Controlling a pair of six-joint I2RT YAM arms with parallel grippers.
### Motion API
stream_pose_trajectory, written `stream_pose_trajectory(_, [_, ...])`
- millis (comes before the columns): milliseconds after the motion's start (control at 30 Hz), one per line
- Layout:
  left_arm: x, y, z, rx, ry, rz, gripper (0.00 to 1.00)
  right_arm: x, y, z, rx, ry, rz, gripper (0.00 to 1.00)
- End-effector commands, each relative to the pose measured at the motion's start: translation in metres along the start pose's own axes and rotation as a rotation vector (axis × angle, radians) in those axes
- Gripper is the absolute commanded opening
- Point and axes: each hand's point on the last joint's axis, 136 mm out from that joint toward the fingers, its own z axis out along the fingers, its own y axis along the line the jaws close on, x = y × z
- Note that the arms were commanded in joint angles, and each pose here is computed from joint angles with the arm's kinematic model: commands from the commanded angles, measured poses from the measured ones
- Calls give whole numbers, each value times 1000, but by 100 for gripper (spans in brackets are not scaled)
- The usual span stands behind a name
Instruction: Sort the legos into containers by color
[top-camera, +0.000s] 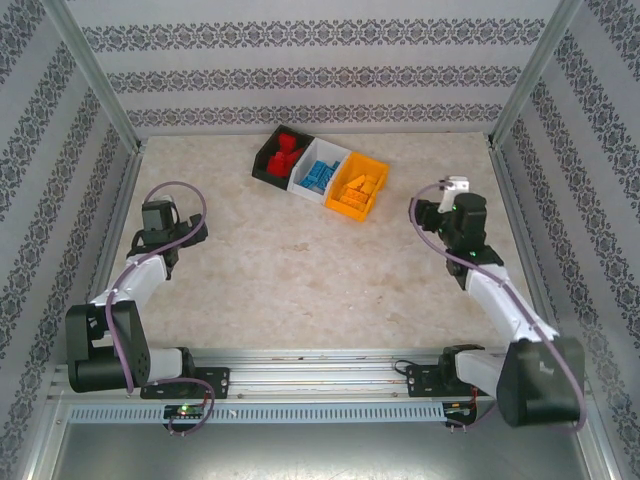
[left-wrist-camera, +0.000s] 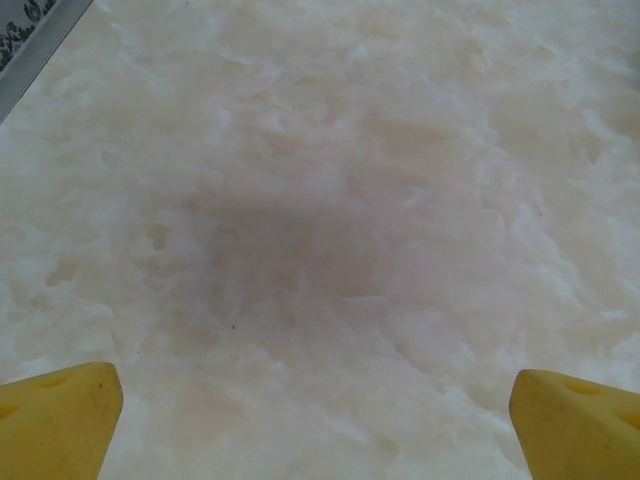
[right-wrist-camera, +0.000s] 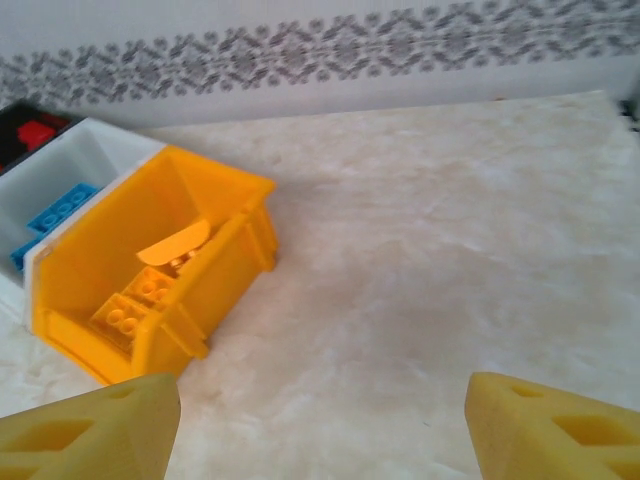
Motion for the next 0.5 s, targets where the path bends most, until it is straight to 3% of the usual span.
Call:
stream_pose_trajectory(0, [-15, 5, -1, -10, -92, 15, 100, 31, -8, 6, 11, 71, 30, 75])
stream_pose_trajectory(300, [-16, 4, 9, 13, -211, -4, 100, 56, -16, 65, -11, 56, -110, 75])
stream_pose_trajectory(467, [-19, 0, 14, 37, -272, 31, 100, 60, -25, 60, -5, -26, -90, 75])
